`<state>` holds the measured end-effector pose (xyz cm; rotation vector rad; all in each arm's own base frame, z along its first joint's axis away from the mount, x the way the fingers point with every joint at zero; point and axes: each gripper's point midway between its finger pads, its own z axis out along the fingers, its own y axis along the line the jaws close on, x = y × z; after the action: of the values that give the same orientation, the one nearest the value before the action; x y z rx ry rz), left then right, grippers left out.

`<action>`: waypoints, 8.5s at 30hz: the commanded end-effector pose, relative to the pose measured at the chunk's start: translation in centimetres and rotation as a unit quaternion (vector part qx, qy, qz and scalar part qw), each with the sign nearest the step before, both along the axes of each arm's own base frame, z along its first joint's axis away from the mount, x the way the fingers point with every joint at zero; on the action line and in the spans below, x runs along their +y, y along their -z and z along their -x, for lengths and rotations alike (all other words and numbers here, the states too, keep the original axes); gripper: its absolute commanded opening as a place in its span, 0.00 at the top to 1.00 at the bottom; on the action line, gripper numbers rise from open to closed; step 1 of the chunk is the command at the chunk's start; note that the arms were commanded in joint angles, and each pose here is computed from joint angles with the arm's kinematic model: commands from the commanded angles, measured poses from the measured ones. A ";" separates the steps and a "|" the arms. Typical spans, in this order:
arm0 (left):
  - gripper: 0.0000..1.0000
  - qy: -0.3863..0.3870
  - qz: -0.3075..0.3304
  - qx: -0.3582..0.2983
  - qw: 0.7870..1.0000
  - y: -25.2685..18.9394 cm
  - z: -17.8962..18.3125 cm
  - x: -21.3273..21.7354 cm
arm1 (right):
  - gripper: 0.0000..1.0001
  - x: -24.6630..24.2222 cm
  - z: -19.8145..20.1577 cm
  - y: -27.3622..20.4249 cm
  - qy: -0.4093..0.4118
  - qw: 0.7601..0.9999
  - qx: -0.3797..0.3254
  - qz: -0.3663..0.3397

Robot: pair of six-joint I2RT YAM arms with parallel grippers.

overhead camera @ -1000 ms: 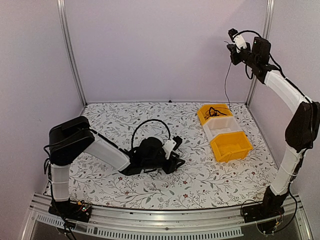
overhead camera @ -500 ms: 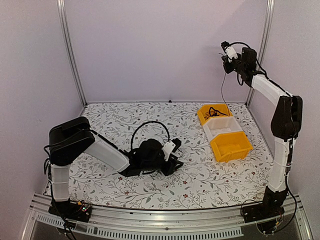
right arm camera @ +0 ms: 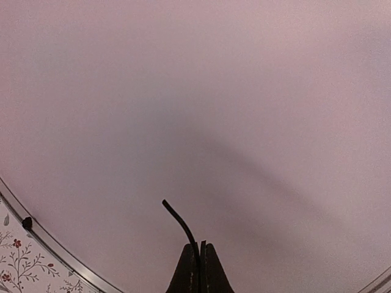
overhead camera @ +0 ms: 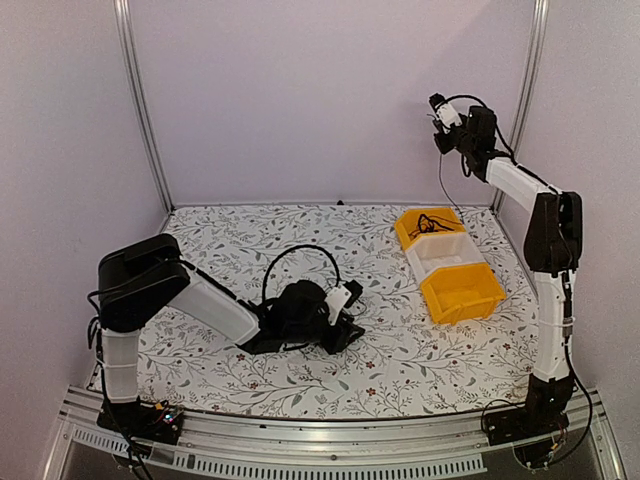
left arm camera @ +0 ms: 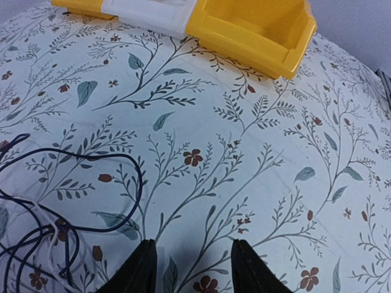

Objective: Untangle the cables

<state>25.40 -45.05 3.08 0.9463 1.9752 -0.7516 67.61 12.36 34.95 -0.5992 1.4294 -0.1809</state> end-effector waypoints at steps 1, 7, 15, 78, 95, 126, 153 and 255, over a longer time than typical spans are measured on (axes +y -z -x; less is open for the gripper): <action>0.59 0.000 0.013 -0.012 1.000 -2.0 0.2 -0.6 | 1.00 3.2 -0.1 6.3 -0.027 0.998 0.052 0.014; 0.59 0.003 0.014 -0.013 1.000 -2.0 0.3 -0.6 | 1.00 3.6 1.2 9.2 -0.033 0.995 0.093 0.009; 0.59 0.008 0.013 -0.015 1.000 -2.0 0.6 -0.8 | 1.00 2.4 5.9 10.3 -0.022 0.989 0.149 0.004; 0.59 0.033 0.001 -0.034 0.999 -2.7 2.0 -2.6 | 0.47 0.5 15.2 16.3 -0.031 0.902 0.428 -0.043; 0.56 -0.002 0.034 -0.098 0.995 -9.9 0.1 -2.7 | 0.58 1.4 21.6 19.4 -0.105 0.909 0.398 0.062; 0.56 -0.003 0.041 -0.077 0.996 -9.3 0.9 -1.7 | 0.63 7.1 24.7 24.8 -0.134 0.802 0.583 -0.008; 0.56 -0.002 0.033 -0.075 0.997 -8.5 0.6 -2.2 | 0.58 5.8 23.5 30.4 -0.063 0.771 0.634 -0.008; 0.54 -0.128 0.188 0.088 0.970 -8.7 -9.8 -2.1 | 0.53 6.6 20.1 28.6 -0.078 0.746 0.647 -0.134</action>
<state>35.47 -46.85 8.52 0.4119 2.0344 -0.9960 46.88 18.82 6.72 -0.6253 2.6609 0.7242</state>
